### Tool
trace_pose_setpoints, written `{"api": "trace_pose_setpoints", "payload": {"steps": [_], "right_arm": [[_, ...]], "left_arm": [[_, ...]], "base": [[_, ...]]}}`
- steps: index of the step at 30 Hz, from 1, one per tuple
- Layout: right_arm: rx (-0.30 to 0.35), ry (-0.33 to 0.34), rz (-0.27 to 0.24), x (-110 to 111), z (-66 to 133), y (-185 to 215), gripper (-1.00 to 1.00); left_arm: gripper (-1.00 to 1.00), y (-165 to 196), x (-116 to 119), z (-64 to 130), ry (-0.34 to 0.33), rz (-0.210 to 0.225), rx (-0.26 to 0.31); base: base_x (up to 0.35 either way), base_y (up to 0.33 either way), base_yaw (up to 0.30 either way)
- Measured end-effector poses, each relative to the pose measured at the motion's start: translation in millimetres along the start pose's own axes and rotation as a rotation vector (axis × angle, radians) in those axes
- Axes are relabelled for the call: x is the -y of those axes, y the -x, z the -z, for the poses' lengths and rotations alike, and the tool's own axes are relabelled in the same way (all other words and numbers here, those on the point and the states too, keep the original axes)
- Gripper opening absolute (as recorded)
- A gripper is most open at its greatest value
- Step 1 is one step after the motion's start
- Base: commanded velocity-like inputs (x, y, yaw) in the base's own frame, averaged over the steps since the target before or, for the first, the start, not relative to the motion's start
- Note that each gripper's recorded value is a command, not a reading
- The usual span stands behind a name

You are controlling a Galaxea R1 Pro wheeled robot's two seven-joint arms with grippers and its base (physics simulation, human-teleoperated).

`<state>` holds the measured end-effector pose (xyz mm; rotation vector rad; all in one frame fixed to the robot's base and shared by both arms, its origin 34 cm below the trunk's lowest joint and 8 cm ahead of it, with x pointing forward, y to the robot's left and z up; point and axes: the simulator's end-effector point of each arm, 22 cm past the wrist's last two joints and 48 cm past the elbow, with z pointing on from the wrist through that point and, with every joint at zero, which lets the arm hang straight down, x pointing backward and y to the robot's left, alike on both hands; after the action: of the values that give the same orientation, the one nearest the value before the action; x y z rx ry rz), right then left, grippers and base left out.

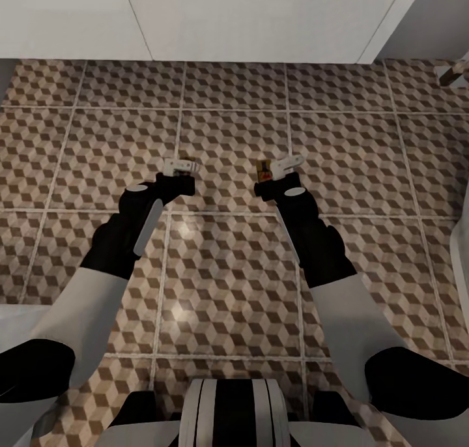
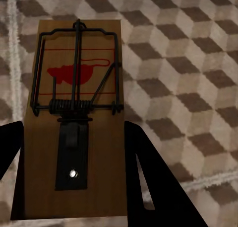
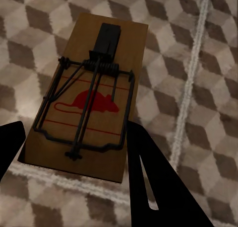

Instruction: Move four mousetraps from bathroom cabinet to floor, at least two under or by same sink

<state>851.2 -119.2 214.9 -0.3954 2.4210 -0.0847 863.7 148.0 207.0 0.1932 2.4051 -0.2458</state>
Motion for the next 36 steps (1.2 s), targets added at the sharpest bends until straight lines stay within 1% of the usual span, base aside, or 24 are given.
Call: {"api": "trace_pose_setpoints", "payload": {"steps": [2, 5, 7, 17, 21, 26, 32, 36], "right_arm": [[0.005, -0.001, -0.001, 1, 0.6, 2, -1.00], [0.010, -0.002, -0.003, 1, 1.1, 4, -1.00], [0.011, -0.002, -0.003, 1, 0.9, 4, -1.00], [0.034, -0.004, 0.001, 1, 4.9, 13, -1.00], [0.038, -0.005, 0.002, 1, 5.3, 14, -1.00], [0.036, -0.011, 0.006, 3, 5.1, 14, -1.00], [0.036, -0.049, 0.047, 11, 5.0, 14, -1.00], [0.032, -0.060, 0.062, 14, 4.0, 14, -1.00]], "left_arm": [[-1.00, 3, 0, 0.9, 0.000, -0.002, 0.007], [-1.00, 18, 0, 6.4, -0.002, -0.007, 0.043], [-1.00, 22, -1, 8.6, 0.000, -0.011, 0.052], [-1.00, 22, -6, 11.4, 0.007, -0.015, 0.039], [-1.00, 16, -5, 12.1, 0.008, -0.015, 0.033], [-1.00, 17, -7, 17.0, 0.010, -0.008, 0.049], [-1.00, 9, -12, 14.4, 0.021, 0.010, 0.029], [-1.00, -1, 0, 8.3, 0.005, 0.030, 0.004]], "base": [[0.000, 0.000, 0.000], [0.000, 0.000, 0.000], [0.000, 0.000, 0.000], [0.000, 0.000, 0.000], [0.000, 0.000, 0.000], [0.000, 0.000, 0.000], [0.000, 0.000, 0.000], [0.000, 0.000, 0.000]]}}
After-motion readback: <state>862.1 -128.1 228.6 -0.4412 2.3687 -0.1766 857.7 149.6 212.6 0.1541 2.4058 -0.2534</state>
